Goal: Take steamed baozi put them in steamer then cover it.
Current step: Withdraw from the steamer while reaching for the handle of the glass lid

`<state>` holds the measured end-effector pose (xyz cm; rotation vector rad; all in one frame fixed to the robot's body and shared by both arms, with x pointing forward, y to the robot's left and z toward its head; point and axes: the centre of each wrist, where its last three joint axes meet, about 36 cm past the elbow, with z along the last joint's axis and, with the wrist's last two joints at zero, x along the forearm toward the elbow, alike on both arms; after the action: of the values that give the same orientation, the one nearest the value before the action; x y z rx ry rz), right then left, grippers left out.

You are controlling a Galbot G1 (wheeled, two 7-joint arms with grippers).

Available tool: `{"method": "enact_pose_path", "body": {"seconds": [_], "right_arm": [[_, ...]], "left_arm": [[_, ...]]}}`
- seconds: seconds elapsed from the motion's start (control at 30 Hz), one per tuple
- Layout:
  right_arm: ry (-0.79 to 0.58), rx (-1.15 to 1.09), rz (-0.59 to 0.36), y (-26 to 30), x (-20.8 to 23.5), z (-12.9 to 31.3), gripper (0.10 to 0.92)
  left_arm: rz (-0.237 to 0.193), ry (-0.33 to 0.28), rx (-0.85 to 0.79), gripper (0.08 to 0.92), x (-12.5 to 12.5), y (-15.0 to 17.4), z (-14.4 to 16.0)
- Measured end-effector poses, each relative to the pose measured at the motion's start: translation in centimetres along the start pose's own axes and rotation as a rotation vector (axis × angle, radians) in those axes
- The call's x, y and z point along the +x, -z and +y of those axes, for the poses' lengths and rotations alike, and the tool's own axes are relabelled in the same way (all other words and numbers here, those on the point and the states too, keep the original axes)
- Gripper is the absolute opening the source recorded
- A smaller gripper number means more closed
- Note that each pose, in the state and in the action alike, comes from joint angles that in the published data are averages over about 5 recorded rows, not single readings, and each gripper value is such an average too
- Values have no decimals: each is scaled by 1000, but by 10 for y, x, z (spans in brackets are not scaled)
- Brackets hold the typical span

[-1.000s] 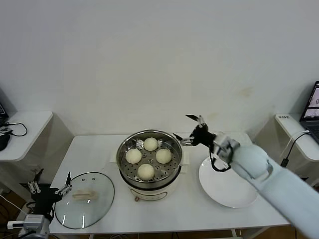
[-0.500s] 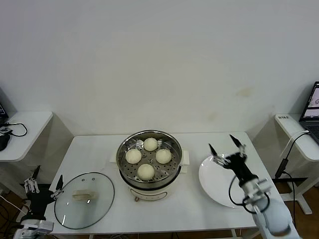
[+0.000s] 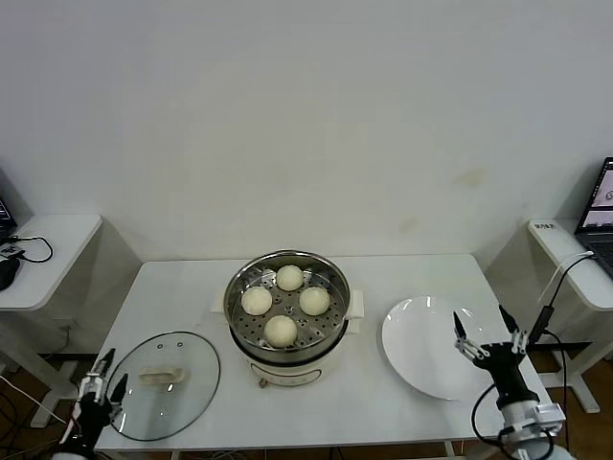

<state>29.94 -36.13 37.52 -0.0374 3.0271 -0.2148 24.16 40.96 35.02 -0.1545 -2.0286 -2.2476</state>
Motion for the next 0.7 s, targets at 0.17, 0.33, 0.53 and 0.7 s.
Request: {"method": "enact_pose_path", "body": {"seconds": [0.17,0.33,0.53,0.7], "right_arm": [[-24,-5,16,-4,12,0,823],[-38,-8,26,-6,22,2,823],[-51,-6,36,-6,31,0,823],[-56,-9,42,-8,35,1,823]], "left_arm": [[-34,-25,-54,823,-12,4,-10],[-54,-51,-83,823,-27,7,-20],[-61,-78,-99,823,-36,8,-25],[-66,-94,-98,823,-42,12,-30]]}}
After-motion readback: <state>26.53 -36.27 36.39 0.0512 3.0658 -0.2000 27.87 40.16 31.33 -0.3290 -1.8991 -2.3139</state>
